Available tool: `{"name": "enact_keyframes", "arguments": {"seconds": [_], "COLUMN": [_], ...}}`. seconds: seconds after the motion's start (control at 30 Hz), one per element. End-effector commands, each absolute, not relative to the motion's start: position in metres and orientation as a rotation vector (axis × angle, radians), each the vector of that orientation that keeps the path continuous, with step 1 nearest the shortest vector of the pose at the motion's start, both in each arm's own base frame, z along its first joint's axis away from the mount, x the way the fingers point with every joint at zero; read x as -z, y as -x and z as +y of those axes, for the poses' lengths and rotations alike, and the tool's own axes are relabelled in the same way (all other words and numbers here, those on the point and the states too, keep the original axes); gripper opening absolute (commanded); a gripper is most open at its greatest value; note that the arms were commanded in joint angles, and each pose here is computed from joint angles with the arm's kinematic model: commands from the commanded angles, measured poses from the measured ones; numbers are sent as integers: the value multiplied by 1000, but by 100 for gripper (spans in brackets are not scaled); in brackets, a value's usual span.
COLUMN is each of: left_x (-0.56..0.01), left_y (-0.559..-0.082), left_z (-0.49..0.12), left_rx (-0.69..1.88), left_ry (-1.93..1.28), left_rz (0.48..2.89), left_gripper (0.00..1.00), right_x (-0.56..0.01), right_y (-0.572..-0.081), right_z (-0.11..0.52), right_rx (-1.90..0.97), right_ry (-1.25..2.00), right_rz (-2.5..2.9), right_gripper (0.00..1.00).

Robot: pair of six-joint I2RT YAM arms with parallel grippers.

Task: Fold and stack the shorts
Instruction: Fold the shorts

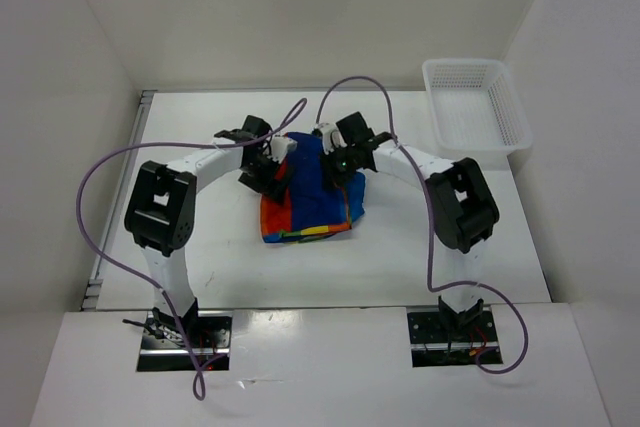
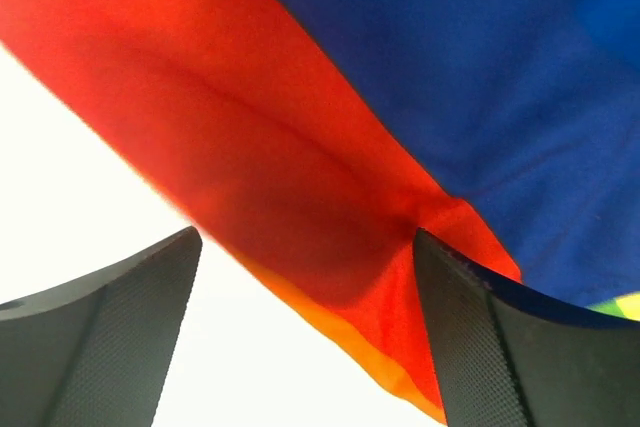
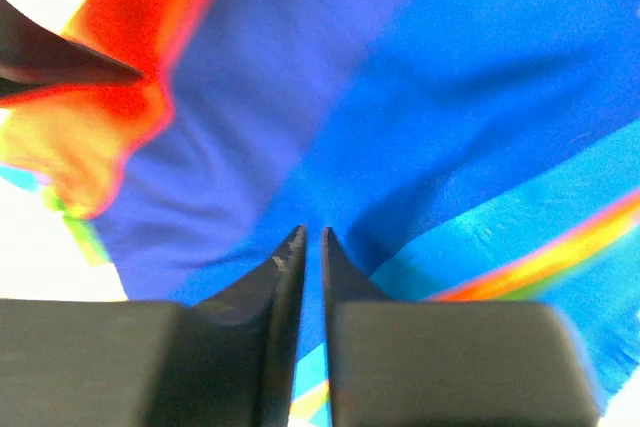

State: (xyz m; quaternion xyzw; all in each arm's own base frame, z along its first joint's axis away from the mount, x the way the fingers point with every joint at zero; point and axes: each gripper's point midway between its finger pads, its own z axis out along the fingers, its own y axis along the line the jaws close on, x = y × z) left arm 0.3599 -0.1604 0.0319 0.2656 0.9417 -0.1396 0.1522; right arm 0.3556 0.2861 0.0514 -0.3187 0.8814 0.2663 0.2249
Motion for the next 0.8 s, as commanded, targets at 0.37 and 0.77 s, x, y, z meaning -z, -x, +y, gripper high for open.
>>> {"name": "enact_keyframes", "arguments": {"seconds": [0.37, 0.77], "left_x": [-259, -246], "left_y": [-413, -359], "left_z": [-92, 43], "left_rx": [86, 3], "left_ry": [-429, 4], "left_rz": [2164, 2190], "left_gripper": [100, 100], "right_x": [-264, -287], "right_y": [-374, -291], "right_z": [98, -59], "right_rx": [-122, 175], "right_ry": [613, 22], "right_rz": [2123, 2076], "right_gripper": [51, 90]}}
